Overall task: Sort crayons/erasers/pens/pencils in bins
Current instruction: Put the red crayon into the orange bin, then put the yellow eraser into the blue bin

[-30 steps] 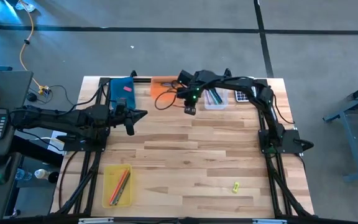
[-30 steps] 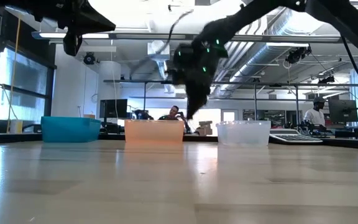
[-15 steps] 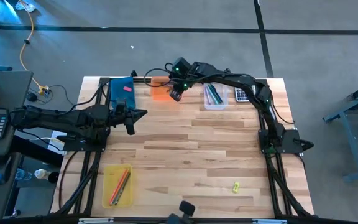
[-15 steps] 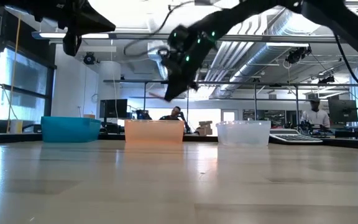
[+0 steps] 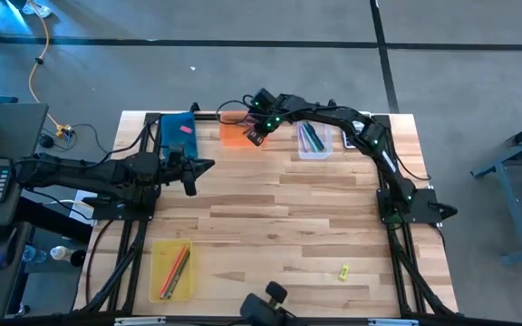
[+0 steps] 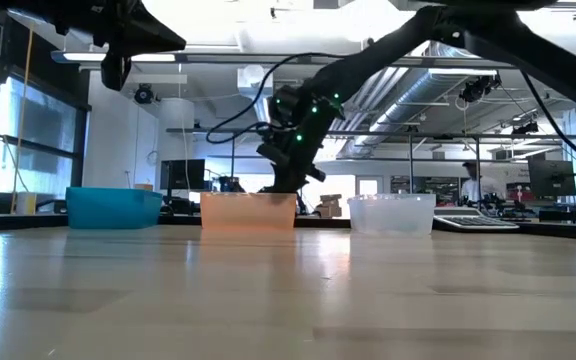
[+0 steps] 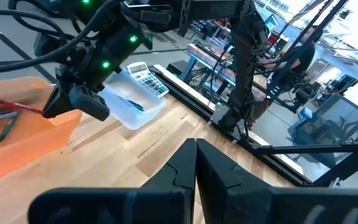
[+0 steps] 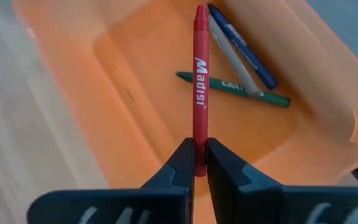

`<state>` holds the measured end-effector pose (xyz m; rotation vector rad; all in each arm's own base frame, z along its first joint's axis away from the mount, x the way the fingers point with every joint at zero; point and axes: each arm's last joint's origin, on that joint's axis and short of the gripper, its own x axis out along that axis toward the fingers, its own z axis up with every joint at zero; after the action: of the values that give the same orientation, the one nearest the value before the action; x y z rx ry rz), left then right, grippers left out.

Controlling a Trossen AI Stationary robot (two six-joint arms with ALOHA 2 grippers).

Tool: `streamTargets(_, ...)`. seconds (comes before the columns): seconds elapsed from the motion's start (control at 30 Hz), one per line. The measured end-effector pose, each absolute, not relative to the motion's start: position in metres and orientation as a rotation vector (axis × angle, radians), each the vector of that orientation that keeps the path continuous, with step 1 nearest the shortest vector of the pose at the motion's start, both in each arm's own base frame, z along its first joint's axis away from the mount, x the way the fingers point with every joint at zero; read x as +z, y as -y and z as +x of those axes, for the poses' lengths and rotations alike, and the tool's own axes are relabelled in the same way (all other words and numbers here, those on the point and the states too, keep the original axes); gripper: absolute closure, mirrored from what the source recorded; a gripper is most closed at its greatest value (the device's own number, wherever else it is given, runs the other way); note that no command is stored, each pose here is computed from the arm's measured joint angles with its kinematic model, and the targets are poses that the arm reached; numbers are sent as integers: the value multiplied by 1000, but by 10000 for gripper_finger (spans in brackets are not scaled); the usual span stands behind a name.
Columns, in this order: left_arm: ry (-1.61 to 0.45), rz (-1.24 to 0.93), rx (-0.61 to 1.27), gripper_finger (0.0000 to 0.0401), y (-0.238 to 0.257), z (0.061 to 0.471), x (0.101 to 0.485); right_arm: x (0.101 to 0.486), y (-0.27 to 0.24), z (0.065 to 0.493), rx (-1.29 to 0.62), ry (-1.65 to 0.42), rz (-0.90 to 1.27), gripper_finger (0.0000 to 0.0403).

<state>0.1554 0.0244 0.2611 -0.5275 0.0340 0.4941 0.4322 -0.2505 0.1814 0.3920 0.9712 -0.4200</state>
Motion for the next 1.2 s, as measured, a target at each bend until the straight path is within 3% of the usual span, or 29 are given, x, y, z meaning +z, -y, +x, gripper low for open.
streamTargets(0.13,-33,-530,493,401,-24,155,261,181,251,433,-431,-966,395,380)
streamTargets(0.4,-35,-527,493,401,-24,155,261,181,252,433,-454,-951,438,302)
streamTargets(0.53,-32,-551,487,401,-24,155,261,194,251,430,-457,-930,448,287)
streamTargets(0.67,-45,-529,487,401,-25,155,260,231,243,425,-456,-855,418,316)
streamTargets(0.83,-64,-465,510,401,-28,155,259,265,229,423,-475,-761,401,391)
streamTargets(1.2,-113,-397,391,401,-44,152,259,282,170,462,-580,-545,356,400)
